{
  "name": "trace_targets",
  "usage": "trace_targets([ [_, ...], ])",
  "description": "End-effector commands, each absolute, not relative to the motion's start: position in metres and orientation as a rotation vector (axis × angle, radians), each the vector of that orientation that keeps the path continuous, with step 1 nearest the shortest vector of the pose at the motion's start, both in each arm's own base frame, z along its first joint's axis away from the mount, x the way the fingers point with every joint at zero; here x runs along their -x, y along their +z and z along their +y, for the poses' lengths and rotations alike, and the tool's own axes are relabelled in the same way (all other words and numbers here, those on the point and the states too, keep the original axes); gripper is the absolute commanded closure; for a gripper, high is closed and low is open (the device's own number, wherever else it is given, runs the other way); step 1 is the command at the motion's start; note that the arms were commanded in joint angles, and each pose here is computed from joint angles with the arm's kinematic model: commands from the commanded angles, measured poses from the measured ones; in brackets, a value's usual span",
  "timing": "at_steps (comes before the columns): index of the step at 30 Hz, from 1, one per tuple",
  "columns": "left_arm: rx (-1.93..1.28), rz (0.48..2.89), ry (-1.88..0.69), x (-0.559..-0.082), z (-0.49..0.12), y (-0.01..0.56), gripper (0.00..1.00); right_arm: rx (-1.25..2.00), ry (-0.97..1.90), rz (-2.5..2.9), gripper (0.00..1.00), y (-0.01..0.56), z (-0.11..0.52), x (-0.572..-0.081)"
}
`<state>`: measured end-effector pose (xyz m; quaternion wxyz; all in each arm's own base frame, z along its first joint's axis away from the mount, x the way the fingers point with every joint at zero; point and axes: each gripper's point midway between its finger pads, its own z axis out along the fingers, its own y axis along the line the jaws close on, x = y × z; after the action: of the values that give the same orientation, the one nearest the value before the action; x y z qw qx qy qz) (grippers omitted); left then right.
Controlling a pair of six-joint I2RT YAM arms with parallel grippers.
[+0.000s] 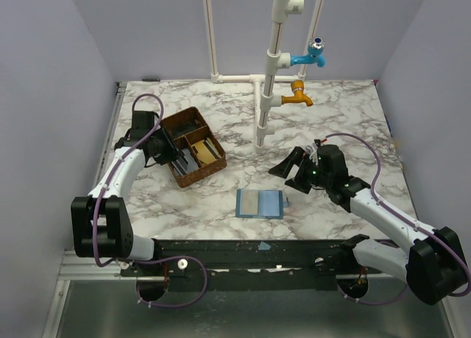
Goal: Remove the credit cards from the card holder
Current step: Place the credit card in the storage box.
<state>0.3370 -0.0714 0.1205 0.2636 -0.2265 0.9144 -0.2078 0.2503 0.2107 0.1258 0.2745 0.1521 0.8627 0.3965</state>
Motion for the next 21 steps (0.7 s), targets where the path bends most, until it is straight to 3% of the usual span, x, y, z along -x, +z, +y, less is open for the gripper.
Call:
trace_targets([
  [1,0.564,2.443,-0.571,-0.342,-0.071,0.136,0.55,-0.386,1.071,2.275,0.00,0.137,0.212,-0.257],
  [4,0.536,2.420,-0.575,-0.340,-0.071,0.144,0.38,-0.391,1.073,2.282,0.00,0.135,0.213,-0.257],
  [7,0.510,2.402,-0.582,-0.339,-0.072,0.151,0.30,-0.392,1.076,2.285,0.00,0.134,0.213,-0.256],
  [21,0.397,2.363,-0.688,-0.327,-0.090,0.173,0.26,-0.402,1.058,2.294,0.00,0.132,0.211,-0.256],
])
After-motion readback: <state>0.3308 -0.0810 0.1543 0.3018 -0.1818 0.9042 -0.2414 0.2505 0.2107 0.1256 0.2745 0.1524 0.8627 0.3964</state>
